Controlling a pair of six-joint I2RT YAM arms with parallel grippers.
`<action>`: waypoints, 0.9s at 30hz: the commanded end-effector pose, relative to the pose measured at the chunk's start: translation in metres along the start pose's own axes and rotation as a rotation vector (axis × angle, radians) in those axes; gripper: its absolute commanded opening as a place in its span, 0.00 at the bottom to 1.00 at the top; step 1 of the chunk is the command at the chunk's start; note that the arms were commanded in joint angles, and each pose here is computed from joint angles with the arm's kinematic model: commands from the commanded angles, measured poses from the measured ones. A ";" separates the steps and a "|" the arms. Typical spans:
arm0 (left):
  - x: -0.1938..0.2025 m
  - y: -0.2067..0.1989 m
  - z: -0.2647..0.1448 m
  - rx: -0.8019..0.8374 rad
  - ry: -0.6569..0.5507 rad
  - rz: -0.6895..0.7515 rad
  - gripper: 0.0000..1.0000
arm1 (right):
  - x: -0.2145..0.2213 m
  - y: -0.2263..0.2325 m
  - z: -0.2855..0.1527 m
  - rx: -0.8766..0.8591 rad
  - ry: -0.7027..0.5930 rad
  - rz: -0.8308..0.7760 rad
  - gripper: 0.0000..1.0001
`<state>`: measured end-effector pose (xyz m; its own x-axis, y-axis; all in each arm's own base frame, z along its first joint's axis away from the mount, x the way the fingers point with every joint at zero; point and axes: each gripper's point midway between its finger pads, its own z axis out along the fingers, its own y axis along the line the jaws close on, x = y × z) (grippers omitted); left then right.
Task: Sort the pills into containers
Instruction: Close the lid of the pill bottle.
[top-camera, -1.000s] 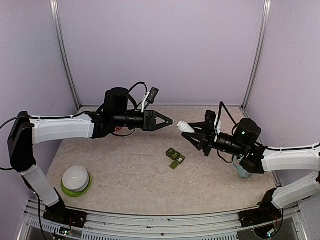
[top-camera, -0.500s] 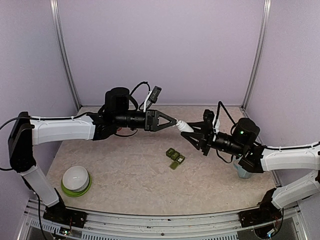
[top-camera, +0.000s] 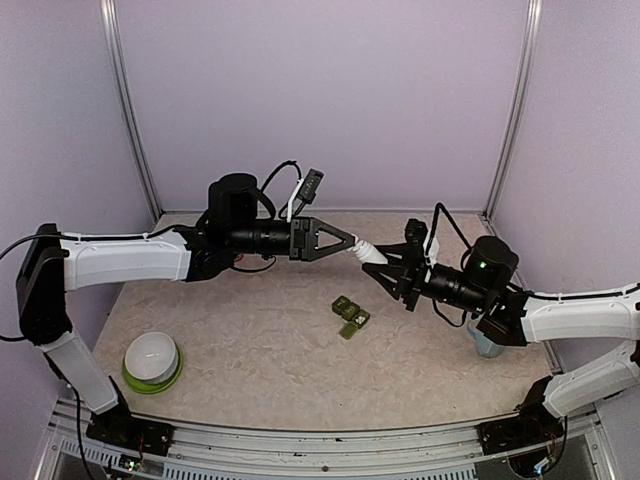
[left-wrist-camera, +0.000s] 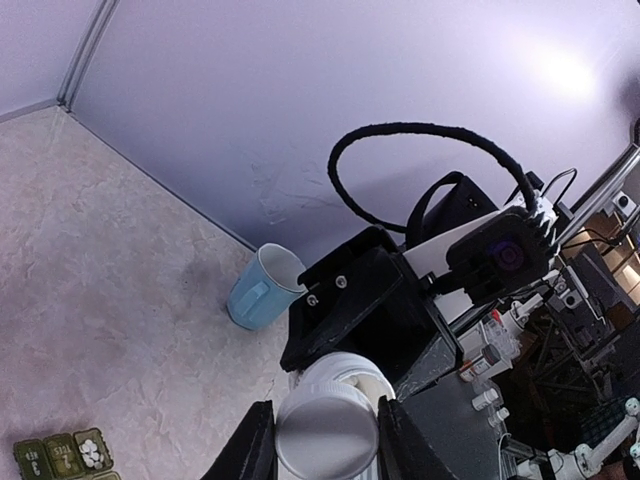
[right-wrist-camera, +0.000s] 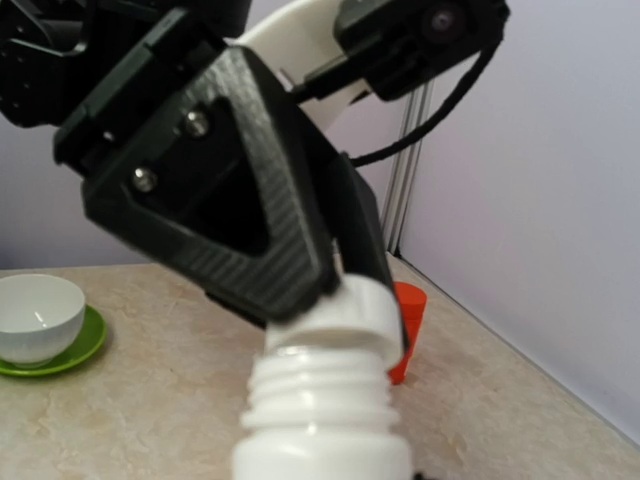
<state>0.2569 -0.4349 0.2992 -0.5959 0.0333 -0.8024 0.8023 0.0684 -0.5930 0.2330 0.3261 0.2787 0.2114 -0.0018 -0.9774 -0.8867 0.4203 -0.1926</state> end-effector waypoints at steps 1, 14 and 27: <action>-0.002 -0.019 0.002 0.064 -0.012 0.018 0.31 | -0.012 -0.001 0.004 0.008 -0.025 -0.011 0.11; 0.010 -0.003 0.014 0.004 0.027 -0.002 0.31 | -0.012 -0.002 0.005 0.014 -0.024 -0.007 0.11; 0.022 0.017 0.022 -0.067 0.069 -0.080 0.31 | -0.003 -0.020 0.010 0.147 0.048 -0.057 0.11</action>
<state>0.2612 -0.4481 0.2829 -0.6300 0.0565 -0.7746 0.7742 0.1236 -0.6207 0.2470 0.3271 0.2629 0.1804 -0.0815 -0.9802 -0.8502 0.4882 -0.1971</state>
